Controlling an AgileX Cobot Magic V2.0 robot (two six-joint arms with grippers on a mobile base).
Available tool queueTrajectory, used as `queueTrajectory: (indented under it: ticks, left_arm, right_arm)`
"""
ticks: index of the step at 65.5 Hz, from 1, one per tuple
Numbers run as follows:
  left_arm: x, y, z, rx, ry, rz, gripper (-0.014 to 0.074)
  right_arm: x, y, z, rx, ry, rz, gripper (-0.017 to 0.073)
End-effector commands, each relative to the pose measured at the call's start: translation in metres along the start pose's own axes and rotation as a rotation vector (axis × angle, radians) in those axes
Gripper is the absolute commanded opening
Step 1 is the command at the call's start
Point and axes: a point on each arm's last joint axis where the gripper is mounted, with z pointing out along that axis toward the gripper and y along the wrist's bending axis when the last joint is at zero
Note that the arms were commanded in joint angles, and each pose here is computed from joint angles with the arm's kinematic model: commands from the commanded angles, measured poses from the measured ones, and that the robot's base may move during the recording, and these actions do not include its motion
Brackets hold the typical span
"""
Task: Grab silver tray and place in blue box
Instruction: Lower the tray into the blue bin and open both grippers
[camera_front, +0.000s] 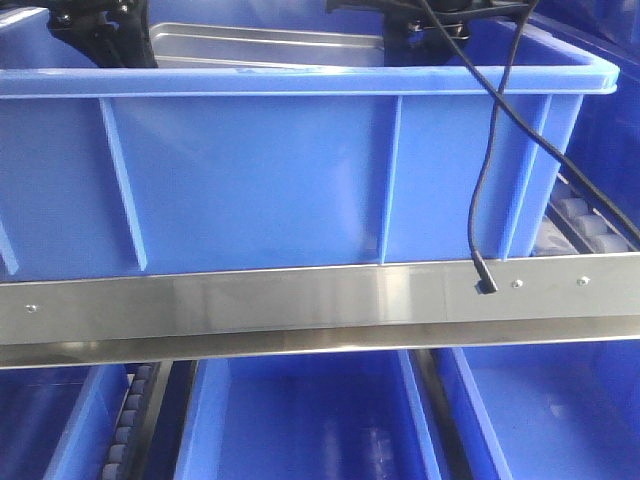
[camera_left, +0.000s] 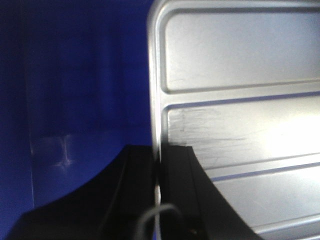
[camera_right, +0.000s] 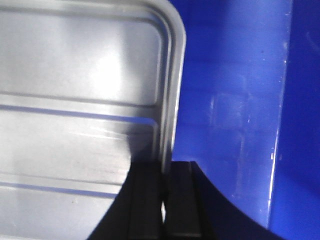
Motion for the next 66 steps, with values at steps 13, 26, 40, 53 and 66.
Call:
queueTrajectory:
  ticks: [13,26,40,53,66]
  left_arm:
    - [-0.022,-0.026,-0.035,0.186,-0.191,-0.085,-0.0006]
    - [-0.022,-0.025,-0.034,0.165,-0.190,-0.064,-0.0006]
    - [-0.023,-0.021,-0.034,0.158,-0.201,-0.077,0.0255]
    - [-0.026,-0.008,-0.033,0.127,-0.199,-0.091,0.0284]
    - [-0.027,0.005,-0.032,0.097,-0.183,-0.114,0.0283]
  right_arm:
    - [-0.015,0.031,-0.042,-0.207,-0.165,0.043,0.0056]
    - [-0.014,0.032,-0.042,-0.217,-0.155,0.052,0.0060]
    - [-0.014,0.031,-0.045,-0.219,-0.155,0.058,0.0141]
    - [-0.018,0.017,-0.044,-0.195,-0.146,0.081,0.0468]
    - [-0.021,0.005,-0.044,-0.177,-0.152,0.103,0.0466]
